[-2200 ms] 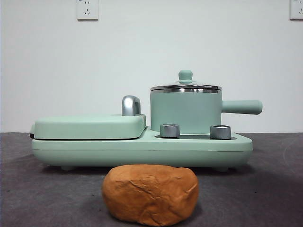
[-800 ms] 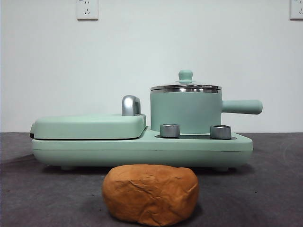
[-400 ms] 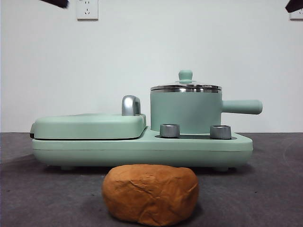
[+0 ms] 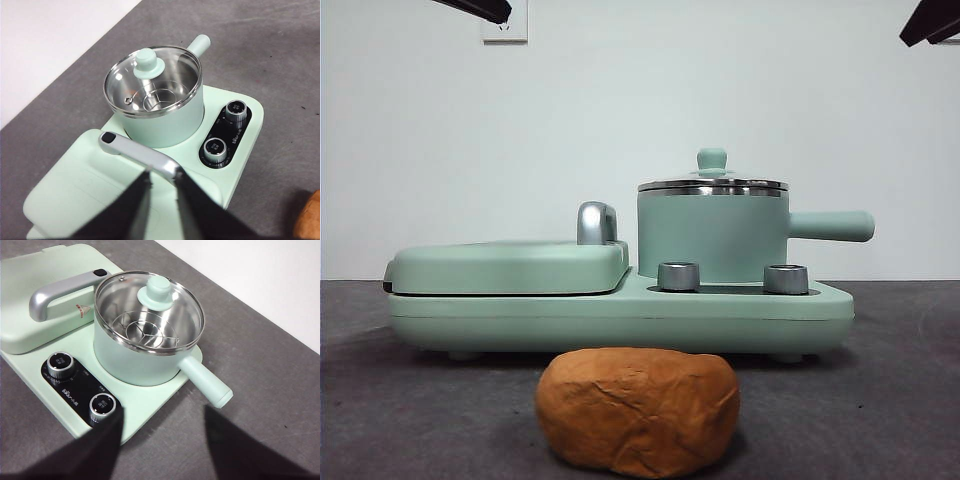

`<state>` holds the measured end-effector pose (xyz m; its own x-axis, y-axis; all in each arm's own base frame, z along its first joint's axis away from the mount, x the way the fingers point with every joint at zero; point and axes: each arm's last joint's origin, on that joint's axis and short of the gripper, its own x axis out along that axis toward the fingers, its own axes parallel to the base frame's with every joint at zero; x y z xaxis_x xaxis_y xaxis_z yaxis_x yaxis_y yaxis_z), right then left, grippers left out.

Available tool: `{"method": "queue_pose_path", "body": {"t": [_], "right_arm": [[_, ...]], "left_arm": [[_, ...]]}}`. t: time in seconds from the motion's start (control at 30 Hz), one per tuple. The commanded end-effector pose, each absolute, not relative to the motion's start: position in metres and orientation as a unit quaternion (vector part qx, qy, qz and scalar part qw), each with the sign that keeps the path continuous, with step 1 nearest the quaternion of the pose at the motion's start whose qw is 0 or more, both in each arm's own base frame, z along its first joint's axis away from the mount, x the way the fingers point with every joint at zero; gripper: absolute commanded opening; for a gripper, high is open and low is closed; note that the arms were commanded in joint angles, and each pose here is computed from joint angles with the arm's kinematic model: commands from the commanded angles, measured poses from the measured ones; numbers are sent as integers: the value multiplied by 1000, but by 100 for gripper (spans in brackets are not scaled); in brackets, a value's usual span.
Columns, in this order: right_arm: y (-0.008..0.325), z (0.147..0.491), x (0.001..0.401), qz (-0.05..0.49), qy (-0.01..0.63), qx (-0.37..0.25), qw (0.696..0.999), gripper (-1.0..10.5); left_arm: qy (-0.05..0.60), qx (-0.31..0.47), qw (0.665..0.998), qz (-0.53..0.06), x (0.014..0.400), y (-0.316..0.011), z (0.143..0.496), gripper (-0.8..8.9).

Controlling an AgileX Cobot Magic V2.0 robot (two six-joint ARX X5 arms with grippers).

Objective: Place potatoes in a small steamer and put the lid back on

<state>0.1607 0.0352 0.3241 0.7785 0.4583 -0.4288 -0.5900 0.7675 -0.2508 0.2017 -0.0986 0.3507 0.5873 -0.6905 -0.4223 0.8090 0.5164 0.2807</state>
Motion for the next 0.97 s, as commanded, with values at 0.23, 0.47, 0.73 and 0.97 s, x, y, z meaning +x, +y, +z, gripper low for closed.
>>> {"method": "queue_pose_path", "body": {"t": [0.23, 0.47, 0.73, 0.97], "right_arm": [[36, 330, 161, 284, 163, -193, 925, 317], [36, 330, 161, 282, 167, -181, 927, 317], [36, 330, 161, 273, 178, -146, 934, 316], [36, 330, 161, 273, 179, -141, 935, 316]], "left_arm": [[105, 241, 852, -453, 203, -110, 356, 221], [85, 226, 854, -461, 216, -130, 352, 262], [69, 148, 900, -403, 252, -171, 337, 289], [102, 102, 904, -403, 286, -208, 321, 290]]}}
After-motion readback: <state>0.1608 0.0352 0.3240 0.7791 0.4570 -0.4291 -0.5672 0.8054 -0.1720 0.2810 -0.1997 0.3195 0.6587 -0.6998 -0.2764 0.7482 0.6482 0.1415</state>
